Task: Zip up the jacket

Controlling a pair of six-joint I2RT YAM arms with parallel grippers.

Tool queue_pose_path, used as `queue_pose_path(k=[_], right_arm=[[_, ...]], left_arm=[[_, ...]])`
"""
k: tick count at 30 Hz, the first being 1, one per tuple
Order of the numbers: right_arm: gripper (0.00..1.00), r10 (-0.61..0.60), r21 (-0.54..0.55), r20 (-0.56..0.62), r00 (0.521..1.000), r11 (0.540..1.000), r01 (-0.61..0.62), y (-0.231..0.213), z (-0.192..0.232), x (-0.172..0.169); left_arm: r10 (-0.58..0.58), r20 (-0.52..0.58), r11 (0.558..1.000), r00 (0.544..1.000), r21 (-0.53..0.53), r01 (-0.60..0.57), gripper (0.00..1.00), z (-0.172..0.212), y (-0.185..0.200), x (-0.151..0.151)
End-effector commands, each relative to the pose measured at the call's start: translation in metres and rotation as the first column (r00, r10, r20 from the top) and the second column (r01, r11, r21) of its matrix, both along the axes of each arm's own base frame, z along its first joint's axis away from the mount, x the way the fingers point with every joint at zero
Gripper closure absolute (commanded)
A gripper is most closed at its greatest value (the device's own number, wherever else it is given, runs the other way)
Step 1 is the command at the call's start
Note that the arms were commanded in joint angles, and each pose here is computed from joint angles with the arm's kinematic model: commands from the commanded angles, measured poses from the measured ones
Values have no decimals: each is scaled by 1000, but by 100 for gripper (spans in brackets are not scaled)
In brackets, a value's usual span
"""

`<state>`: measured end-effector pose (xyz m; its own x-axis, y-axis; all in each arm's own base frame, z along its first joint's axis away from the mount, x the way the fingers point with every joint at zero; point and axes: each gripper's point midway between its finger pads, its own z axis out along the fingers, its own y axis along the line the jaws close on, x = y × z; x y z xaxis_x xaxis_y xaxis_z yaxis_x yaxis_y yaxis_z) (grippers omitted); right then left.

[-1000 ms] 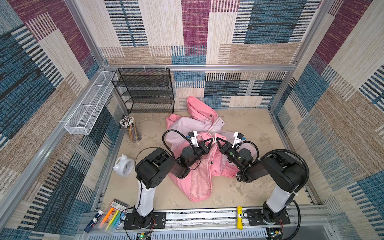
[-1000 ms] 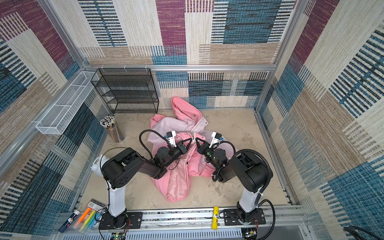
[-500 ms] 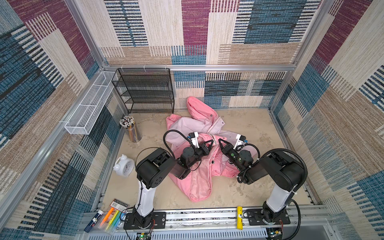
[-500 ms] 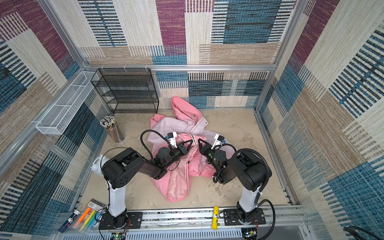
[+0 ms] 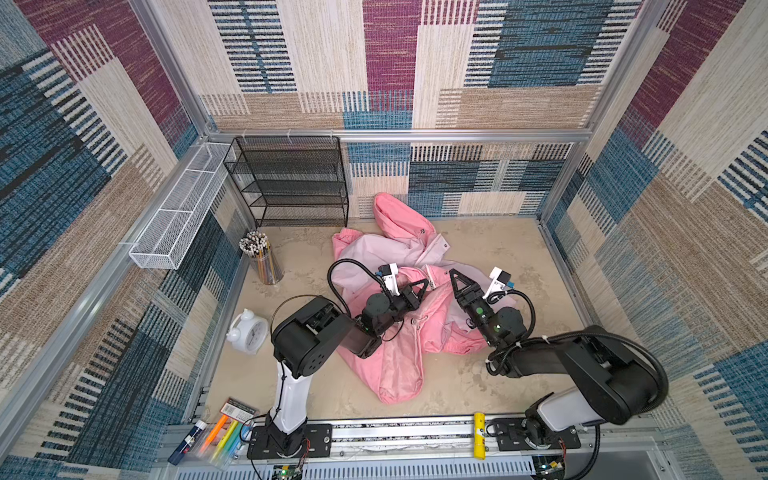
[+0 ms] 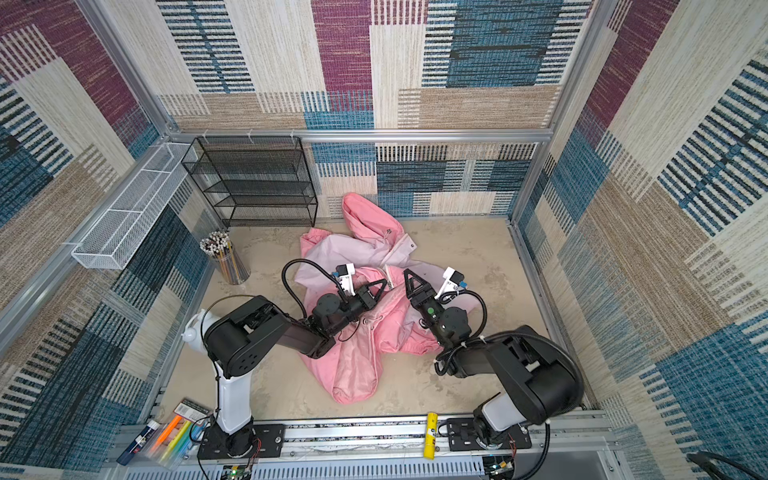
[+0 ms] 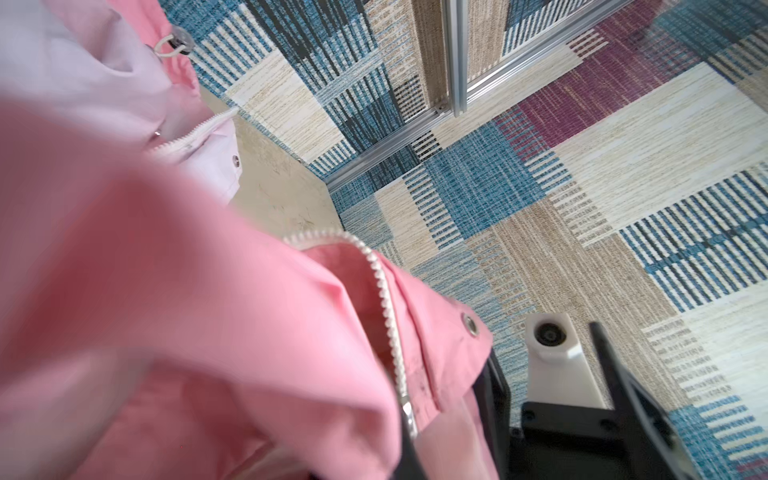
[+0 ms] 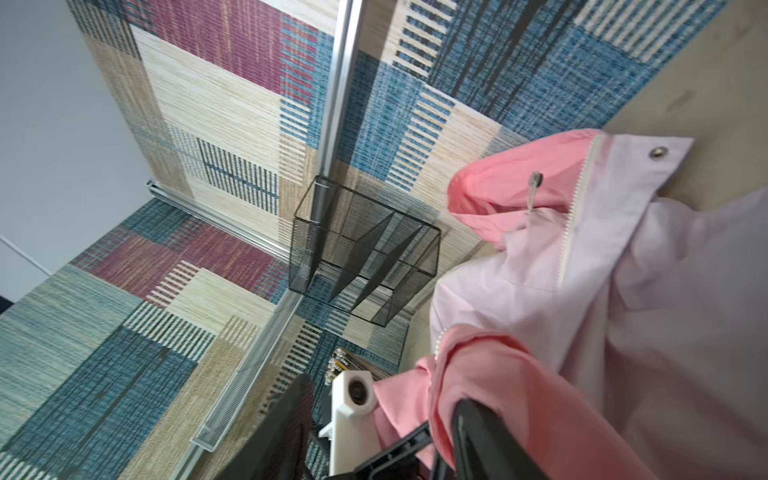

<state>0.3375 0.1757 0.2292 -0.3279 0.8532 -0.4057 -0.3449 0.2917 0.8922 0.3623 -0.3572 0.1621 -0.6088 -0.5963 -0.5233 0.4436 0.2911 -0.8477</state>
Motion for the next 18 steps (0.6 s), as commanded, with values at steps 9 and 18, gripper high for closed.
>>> queue_pose_path(k=[9, 18], right_arm=[[27, -100, 5, -167, 981, 995, 102, -26, -14, -2], [24, -57, -31, -262, 963, 998, 50, -15, -18, -1]], left_arm=[[30, -9, 1000, 999, 1, -30, 100, -1, 5, 4], [22, -9, 1000, 1000, -10, -23, 100, 2, 3, 4]])
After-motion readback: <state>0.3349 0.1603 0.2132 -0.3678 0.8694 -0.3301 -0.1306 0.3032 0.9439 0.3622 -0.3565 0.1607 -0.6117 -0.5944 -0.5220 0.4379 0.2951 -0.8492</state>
